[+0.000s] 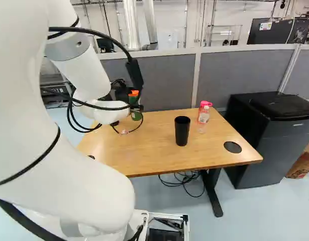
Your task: Pick up the green bottle from the table
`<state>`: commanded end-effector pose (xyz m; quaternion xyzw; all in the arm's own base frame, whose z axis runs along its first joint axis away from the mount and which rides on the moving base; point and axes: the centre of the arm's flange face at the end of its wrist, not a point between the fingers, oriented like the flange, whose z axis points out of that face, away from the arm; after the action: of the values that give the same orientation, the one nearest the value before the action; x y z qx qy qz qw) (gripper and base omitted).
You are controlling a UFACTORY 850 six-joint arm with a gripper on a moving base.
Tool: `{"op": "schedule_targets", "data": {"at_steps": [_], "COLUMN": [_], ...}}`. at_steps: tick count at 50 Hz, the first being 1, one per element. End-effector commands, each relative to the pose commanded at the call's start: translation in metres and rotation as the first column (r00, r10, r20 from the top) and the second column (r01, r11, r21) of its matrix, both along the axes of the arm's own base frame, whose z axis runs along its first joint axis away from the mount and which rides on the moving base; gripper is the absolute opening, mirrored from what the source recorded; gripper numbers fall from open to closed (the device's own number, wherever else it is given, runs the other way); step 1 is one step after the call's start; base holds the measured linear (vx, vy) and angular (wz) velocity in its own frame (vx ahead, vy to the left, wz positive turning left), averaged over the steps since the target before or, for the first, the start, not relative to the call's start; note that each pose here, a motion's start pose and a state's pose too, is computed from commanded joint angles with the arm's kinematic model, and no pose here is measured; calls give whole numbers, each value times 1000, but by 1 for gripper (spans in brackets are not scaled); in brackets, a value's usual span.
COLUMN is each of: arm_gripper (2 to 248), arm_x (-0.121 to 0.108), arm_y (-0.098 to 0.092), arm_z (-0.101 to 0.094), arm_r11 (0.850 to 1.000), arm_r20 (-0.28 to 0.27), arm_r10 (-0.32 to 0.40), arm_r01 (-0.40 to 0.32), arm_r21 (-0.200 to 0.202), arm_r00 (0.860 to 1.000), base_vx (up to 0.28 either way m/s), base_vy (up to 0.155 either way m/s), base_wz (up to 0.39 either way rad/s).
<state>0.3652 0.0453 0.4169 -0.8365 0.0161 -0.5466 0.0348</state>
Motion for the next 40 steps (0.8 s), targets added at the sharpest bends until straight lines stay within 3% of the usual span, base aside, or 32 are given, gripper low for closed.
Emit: {"op": "schedule_targets", "data": {"at_steps": [20,40], "arm_gripper": [44,44], "arm_x": [-18,-51], "arm_y": [-12,-29], "arm_z": [-10,-28], "arm_r11": [1000,999], "arm_r20": [17,47], "arm_r10": [-5,-10], "arm_r01": [5,12], "arm_r21": [-18,-46], "arm_r00": [1000,999], "base_vx": [0,0], "base_vy": [0,0], "base_wz": [0,0]}}
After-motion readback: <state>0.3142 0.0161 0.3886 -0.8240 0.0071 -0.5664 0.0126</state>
